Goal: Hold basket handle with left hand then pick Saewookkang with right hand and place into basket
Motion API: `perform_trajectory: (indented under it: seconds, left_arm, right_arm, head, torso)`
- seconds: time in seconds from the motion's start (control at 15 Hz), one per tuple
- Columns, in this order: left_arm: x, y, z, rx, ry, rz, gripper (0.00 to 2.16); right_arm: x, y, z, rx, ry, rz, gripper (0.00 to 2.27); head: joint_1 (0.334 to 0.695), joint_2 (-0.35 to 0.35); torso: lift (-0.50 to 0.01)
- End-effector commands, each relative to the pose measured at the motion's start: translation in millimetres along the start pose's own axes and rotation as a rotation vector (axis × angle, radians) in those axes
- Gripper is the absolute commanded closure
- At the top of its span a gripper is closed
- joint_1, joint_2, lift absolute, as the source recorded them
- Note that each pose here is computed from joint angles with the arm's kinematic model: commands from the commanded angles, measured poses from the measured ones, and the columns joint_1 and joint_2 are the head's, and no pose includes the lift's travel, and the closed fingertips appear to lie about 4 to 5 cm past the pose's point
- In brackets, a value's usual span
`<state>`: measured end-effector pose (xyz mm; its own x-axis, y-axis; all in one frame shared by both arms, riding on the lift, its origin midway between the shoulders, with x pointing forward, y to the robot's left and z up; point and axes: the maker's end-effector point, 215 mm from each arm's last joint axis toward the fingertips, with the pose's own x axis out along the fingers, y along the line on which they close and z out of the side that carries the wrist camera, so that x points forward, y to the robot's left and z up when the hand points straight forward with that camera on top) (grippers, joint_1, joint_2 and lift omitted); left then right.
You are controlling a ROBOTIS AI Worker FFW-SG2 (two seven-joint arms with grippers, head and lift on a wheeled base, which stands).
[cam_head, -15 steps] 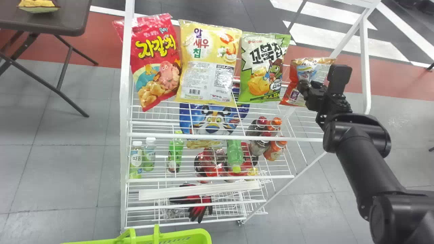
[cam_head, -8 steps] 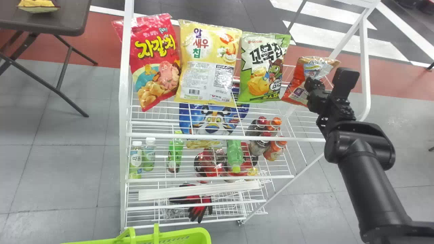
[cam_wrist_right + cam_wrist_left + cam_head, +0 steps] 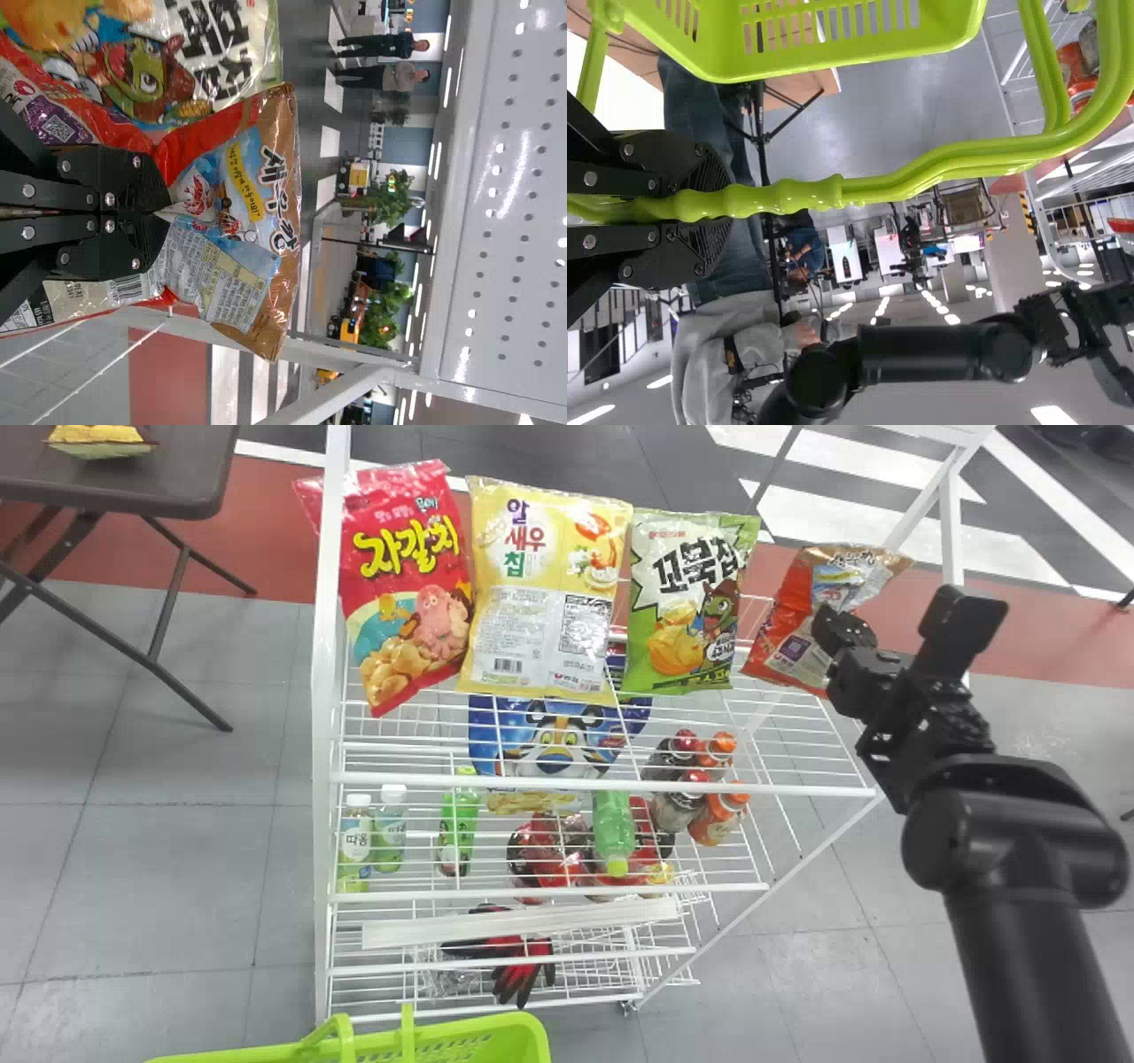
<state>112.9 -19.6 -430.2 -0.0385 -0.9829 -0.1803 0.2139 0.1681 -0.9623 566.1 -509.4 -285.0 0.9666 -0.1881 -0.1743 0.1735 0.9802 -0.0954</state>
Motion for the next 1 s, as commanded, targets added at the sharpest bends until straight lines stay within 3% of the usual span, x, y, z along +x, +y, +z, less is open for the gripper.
perform_trajectory:
  seconds: [0.0,0.47,0.93]
  left_arm:
    - [-1,-3,3,0.008,0.002,0.001,1.79]
    - [-2,-9,12,0.028,0.005,-0.001,1.79]
    - [3,-14,9,0.034,0.013,-0.003,1.79]
  right_arm:
    - [-40,15,4,0.012,0.053,0.039,2.22]
    - [-156,99,-59,0.059,0.395,0.257,2.22]
    - [-286,213,-152,0.157,0.828,0.601,2.22]
  head:
    - [0.695,-0.35]
    - [0.695,-0.35]
    - [0.695,-0.35]
  torso:
    - [-0.019]
    - [-0.019]
    - [-0.019]
